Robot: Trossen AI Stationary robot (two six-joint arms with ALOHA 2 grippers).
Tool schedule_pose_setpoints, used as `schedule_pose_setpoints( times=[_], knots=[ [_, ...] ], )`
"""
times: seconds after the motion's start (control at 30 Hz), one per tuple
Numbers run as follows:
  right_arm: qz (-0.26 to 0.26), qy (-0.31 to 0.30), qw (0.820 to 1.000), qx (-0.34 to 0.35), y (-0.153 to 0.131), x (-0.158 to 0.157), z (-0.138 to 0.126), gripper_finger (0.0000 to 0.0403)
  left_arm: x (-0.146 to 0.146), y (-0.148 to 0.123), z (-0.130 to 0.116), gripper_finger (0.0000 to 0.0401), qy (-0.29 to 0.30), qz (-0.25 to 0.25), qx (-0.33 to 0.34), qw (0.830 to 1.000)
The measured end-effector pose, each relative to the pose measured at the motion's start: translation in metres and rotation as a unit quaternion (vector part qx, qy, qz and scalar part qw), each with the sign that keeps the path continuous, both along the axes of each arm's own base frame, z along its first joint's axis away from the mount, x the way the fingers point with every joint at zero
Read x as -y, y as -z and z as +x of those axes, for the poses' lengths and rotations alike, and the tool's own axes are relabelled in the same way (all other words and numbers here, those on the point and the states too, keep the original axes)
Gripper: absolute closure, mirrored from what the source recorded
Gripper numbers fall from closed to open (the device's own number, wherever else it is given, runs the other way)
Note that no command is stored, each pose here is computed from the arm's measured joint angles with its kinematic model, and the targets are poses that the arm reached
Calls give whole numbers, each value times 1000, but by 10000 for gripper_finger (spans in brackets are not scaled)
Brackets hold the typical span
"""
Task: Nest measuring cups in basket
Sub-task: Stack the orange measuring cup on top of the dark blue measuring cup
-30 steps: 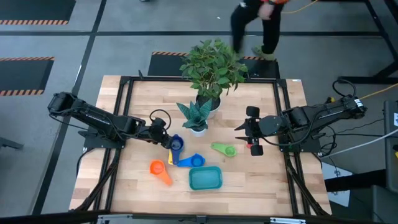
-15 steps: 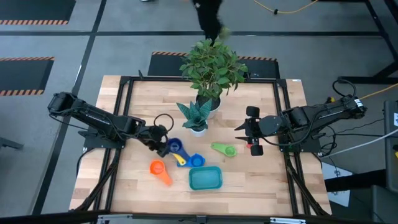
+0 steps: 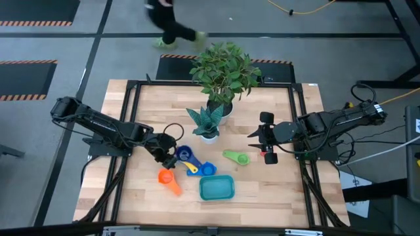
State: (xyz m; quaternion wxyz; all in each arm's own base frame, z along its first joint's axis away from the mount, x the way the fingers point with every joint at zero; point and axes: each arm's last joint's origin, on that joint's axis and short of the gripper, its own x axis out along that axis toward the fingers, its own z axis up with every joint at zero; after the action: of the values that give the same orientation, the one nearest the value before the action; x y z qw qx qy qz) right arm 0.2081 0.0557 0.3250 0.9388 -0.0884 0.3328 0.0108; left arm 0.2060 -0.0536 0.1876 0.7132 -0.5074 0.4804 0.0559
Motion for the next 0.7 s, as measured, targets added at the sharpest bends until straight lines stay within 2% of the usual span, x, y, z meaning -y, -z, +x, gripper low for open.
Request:
schedule_pose_setpoints(
  times=[0.2,0.43,0.6,0.7],
  knots=[
    [0,0,1000,0,0,0,0,250,18,0,-6,275,40,-10,-9,999],
    [2,1,1000,0,0,0,0,250,34,6,-21,275,39,-27,-87,995],
    [2,1,1000,0,0,0,0,250,41,9,-31,275,18,-26,-141,990],
    [2,1,1000,0,0,0,0,250,43,11,-34,275,-12,-8,-152,988]
  ],
)
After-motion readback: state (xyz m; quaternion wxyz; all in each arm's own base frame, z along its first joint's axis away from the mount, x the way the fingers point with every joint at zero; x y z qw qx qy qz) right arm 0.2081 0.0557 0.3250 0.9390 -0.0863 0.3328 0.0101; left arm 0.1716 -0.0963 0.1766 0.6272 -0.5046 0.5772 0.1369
